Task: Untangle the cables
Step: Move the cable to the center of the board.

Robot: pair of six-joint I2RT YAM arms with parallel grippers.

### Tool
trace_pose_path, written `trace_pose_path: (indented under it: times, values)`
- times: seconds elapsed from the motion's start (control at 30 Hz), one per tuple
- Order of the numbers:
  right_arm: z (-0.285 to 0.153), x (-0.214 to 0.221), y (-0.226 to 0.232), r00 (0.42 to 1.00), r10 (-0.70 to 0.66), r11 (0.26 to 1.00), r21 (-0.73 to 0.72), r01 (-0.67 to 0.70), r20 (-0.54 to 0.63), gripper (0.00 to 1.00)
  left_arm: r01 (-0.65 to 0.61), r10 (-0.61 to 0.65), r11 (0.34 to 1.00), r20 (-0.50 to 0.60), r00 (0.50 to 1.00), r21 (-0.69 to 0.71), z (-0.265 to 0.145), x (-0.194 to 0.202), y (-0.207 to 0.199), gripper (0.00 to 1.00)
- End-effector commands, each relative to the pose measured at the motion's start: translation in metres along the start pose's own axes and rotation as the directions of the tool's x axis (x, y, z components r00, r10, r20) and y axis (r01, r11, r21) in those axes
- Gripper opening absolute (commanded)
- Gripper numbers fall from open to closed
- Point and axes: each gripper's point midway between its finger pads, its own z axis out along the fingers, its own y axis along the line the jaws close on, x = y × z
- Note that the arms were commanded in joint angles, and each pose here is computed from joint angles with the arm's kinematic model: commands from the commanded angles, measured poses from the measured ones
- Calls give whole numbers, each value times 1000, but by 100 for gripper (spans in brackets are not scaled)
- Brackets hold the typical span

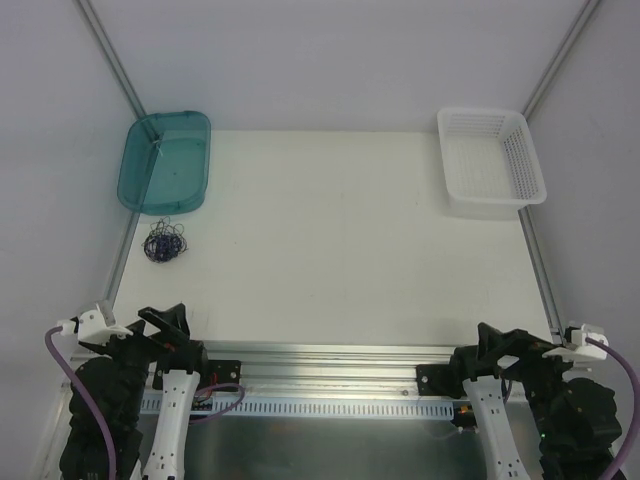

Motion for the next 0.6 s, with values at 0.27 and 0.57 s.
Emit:
trace_pose_path:
  times: [0.27,0.57]
  values:
    - [24,27,46,977,84,977,-178,-120,-196,97,177,-188,982,-226,956,-68,63,44,-14,99]
    - [62,48,24,905,16,1000,7,-15,-425,97,65,-170,947,-318,933,-315,146,45,6,99]
